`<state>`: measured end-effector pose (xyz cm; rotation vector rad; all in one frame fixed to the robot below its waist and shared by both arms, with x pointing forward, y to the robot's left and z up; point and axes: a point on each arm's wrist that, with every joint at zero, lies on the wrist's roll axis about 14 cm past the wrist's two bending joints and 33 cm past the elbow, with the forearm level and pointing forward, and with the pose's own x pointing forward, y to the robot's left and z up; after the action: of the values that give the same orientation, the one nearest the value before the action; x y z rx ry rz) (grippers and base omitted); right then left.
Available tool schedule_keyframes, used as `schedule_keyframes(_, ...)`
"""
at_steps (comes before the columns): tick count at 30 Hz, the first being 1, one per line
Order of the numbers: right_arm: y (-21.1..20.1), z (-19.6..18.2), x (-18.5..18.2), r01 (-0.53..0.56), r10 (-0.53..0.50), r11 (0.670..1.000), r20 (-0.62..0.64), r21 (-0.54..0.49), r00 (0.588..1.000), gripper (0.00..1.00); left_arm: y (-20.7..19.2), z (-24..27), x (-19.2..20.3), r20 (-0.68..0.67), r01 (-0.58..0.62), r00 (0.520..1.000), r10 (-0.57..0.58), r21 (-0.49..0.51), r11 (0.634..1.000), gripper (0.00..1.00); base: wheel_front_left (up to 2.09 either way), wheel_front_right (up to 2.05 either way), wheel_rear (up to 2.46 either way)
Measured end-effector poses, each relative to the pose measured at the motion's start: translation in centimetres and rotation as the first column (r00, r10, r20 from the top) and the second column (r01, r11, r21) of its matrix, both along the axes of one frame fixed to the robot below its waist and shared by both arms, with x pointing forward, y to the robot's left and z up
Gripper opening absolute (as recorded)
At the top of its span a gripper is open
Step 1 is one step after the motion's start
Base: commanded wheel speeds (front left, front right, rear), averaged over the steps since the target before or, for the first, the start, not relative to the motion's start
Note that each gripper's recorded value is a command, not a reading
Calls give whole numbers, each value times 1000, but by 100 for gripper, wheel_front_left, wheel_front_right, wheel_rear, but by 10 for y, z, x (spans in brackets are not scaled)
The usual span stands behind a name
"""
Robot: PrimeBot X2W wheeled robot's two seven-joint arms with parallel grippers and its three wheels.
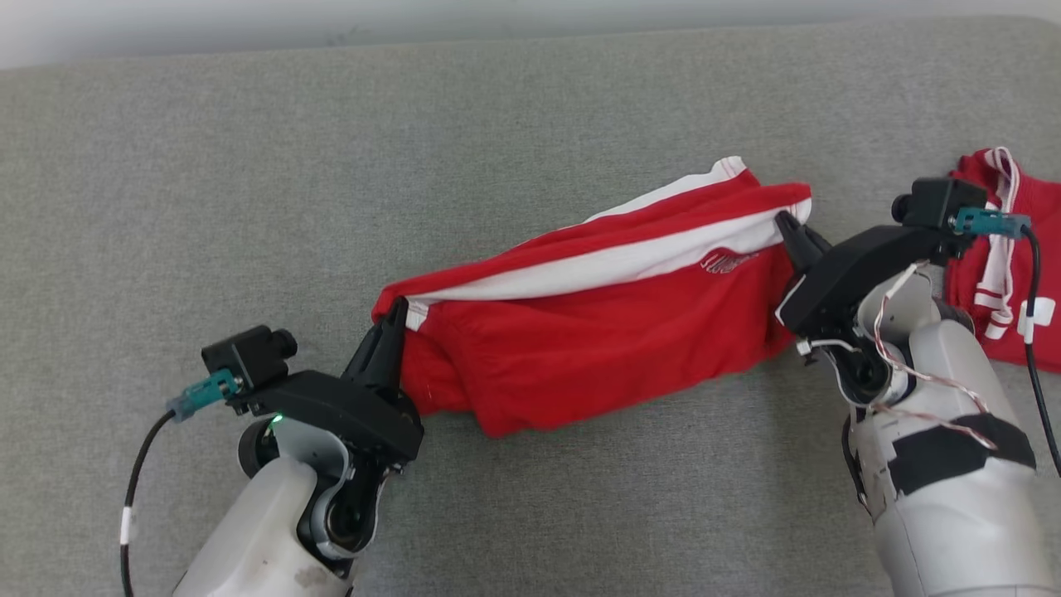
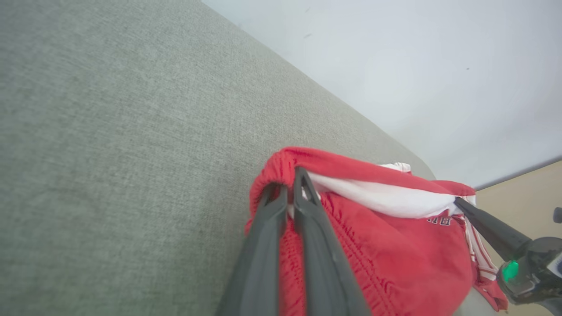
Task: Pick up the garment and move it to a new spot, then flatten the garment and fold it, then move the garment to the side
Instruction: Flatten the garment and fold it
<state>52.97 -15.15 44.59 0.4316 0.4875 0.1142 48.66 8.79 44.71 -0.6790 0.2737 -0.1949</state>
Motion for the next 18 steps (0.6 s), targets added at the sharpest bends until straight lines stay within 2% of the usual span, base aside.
schedule_keyframes(1,2,1,4,2,-3,1000,8,9,1000,34,1,-1,2,-5,-5,1000,5,0,1000,0,0,0,0)
schedule_keyframes(2,4,1,8,6,-6,1000,16,17,1000,100,1,-2,3,-5,-5,1000,5,0,1000,4,0,0,0)
schedule_keyframes(3,7,4,12,6,-6,1000,33,19,999,100,1,-2,5,-4,-10,1000,10,-2,1000,93,0,0,0)
schedule_keyframes(4,9,7,16,8,-10,999,51,32,999,100,2,-1,6,1,-19,1000,19,-5,1000,100,0,0,0)
schedule_keyframes(11,19,34,29,28,-44,995,173,90,984,100,5,8,8,51,-36,998,36,2,999,100,0,0,0)
schedule_keyframes(15,17,48,23,22,-35,998,227,59,973,100,19,21,2,123,-59,991,52,53,997,100,0,0,0)
schedule_keyframes(18,4,43,11,34,-39,999,224,26,974,100,28,29,-9,163,-72,985,56,88,994,100,0,0,0)
